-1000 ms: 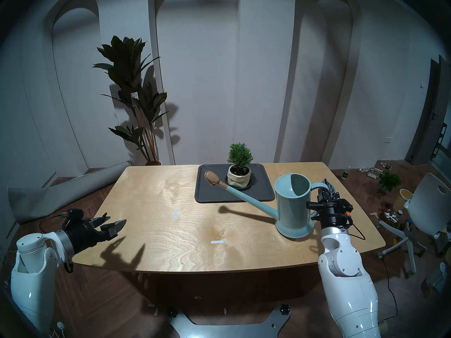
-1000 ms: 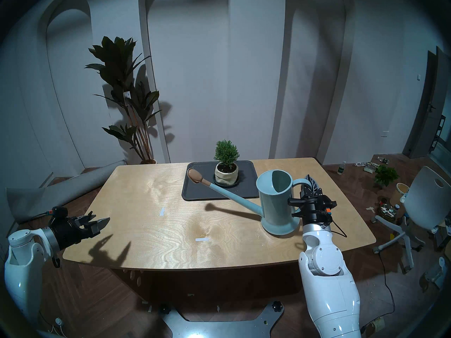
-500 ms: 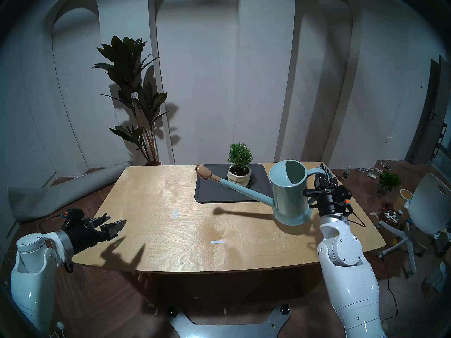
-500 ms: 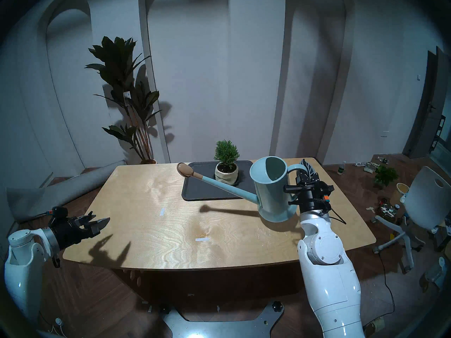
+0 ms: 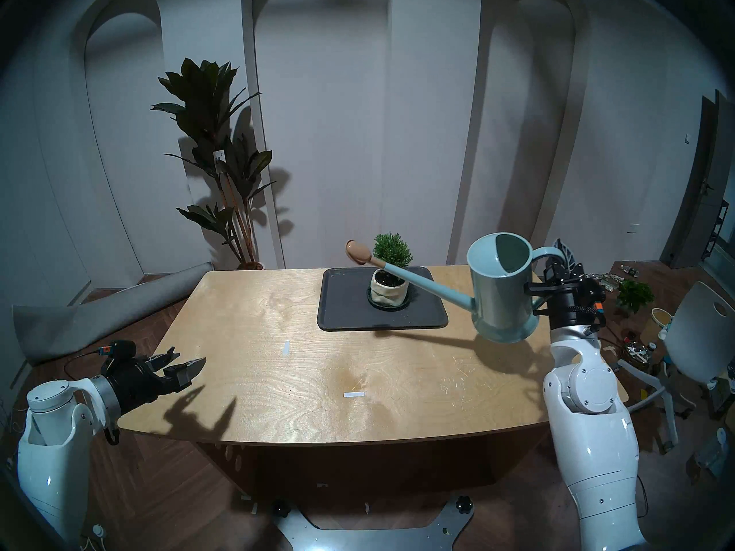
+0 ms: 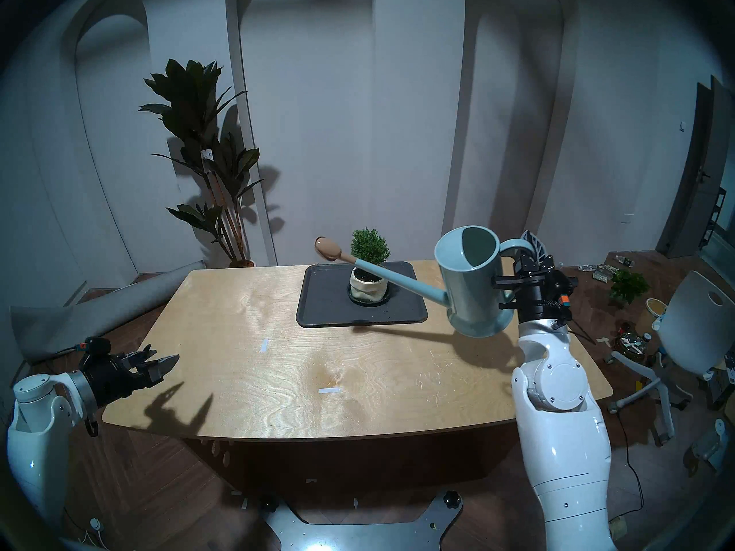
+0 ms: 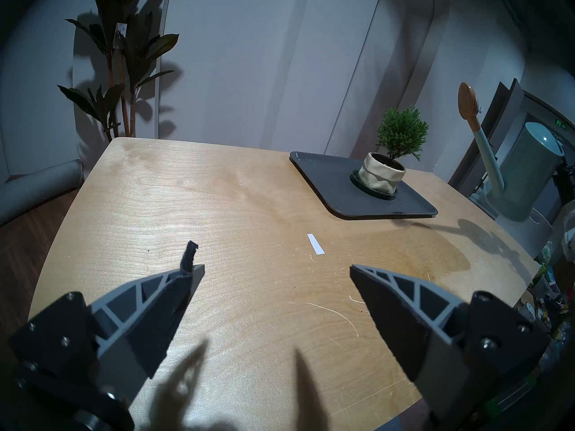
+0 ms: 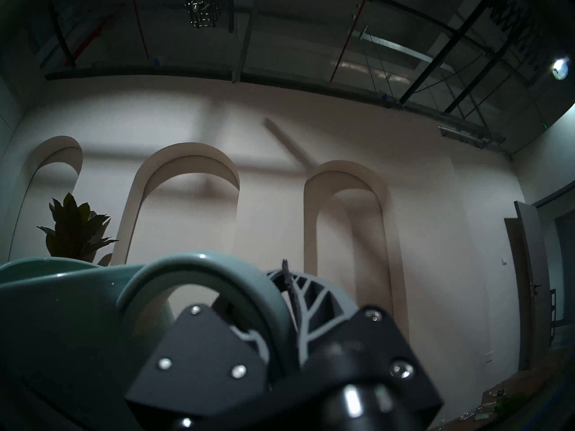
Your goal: Pick up the watering can and pour water into the potted plant, then put the can down
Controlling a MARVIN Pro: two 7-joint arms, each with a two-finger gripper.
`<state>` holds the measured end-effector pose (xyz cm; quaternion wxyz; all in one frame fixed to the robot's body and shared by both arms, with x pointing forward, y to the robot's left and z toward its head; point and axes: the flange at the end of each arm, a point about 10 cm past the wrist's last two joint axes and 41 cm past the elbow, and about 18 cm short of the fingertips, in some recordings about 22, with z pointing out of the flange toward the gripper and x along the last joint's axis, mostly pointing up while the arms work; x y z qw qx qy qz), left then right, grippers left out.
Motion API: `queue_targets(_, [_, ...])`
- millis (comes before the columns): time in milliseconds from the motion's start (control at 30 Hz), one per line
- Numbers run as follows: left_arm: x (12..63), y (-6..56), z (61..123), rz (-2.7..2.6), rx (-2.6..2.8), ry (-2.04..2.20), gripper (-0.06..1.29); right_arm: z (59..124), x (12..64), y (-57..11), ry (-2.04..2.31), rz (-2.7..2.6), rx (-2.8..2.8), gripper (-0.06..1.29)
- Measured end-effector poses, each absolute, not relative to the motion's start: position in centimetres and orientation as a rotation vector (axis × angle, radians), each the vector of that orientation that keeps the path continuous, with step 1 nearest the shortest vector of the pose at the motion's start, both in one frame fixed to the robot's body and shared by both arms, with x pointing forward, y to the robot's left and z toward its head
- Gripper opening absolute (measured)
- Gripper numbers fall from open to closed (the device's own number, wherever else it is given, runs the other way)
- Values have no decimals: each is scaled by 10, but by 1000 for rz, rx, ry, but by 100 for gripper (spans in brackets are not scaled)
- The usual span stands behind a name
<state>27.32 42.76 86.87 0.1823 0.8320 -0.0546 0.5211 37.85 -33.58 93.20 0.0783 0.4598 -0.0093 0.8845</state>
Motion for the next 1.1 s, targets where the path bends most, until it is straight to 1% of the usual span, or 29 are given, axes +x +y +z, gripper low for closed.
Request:
queue_targets(267, [273, 428, 869, 1470, 2348, -154, 124, 967, 369, -376, -1, 2591, 1243, 10])
queue_targets(567, [273, 428, 869, 1470, 2348, -154, 124, 993, 368, -397, 66, 2559, 1196, 10])
queue_targets(800, [273, 428, 868, 1470, 2348, -154, 124, 1016, 373, -419, 147, 2504, 1205, 10])
queue_targets(1100, [273, 428, 868, 1470, 2348, -153, 124, 1030, 387, -436, 219, 2442, 1278, 10])
